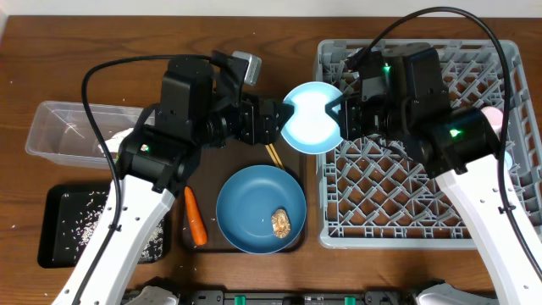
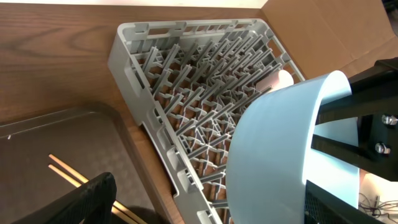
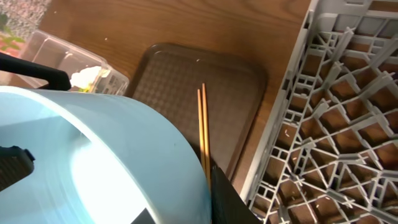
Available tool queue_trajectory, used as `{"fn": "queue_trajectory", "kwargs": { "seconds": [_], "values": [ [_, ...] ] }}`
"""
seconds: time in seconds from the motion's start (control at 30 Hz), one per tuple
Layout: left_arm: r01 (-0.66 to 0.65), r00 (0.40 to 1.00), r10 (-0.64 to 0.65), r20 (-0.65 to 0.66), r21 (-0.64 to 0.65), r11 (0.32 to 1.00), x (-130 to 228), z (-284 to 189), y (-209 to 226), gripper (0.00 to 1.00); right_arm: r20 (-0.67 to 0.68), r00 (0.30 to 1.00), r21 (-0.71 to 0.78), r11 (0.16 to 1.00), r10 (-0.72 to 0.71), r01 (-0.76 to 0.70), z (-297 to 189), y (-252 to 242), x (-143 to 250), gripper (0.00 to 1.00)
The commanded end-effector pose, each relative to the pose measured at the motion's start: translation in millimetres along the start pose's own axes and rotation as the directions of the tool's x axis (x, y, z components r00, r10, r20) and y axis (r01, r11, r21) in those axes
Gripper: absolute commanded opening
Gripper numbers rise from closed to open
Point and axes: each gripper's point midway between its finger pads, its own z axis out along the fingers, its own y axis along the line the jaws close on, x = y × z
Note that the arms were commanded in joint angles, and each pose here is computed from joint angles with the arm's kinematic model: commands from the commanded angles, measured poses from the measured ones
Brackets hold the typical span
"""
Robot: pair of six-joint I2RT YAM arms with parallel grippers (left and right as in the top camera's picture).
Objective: Sort waste into correct bins and load items into the dishwasher rack
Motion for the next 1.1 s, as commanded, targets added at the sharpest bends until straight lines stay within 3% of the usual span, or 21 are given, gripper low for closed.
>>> {"fn": "queue_trajectory", "kwargs": {
  "seconds": [0.0,0.17,0.37,0.53,0.77,0.87,0.93,1.07],
  "values": [
    [-0.013,1.0,0.014,0.015,-0.027,1.0,-4.4,-3.7,4.8,0.86,0.049,0.999,0.054,0.998,-0.018,0.016,-13.6,-7.4,-8.9,0.09],
    [-0.012,1.0,0.012,0.013,-0.027,1.0,-3.7,-3.8,5.0,0.86,0.066,0.998,0.237,0.972,-0.017,0.001,-18.8,-39.3,-10.2,0.1],
    [-0.014,1.0,0.014,0.016,-0.026,1.0,-4.2,-5.0,4.1,0.86,0.077,0.997,0.509,0.861,-0.027,-0.016,-38.4,-86.9,-8.1,0.1],
    [-0.017,1.0,0.018,0.022,-0.025,1.0,-5.0,-7.4,2.6,0.86,0.112,0.992,0.698,0.715,-0.058,-0.037,-64.0,-119.4,-14.7,0.1],
    [-0.015,1.0,0.016,0.017,-0.026,1.0,-2.0,-14.1,-0.5,0.86,0.099,0.986,0.91,0.413,-0.136,-0.034,-107.1,-157.5,-24.4,0.11],
    [-0.012,1.0,0.012,0.012,-0.028,1.0,0.0,-15.8,-0.9,0.86,0.051,0.99,0.901,0.433,-0.132,0.012,-93.4,-158.7,-21.9,0.1],
    [-0.011,1.0,0.011,0.0,-0.032,0.999,3.0,-15.9,0.0,0.86,0.026,0.994,0.862,0.506,-0.103,0.03,-73.7,-156.2,-16.3,0.11],
    [-0.019,0.999,0.017,-0.034,-0.039,0.999,11.2,-13.5,3.3,0.86,0.053,0.997,0.765,0.639,0.061,-0.08,-42.6,-154.5,2.6,0.13]
  ]
}}
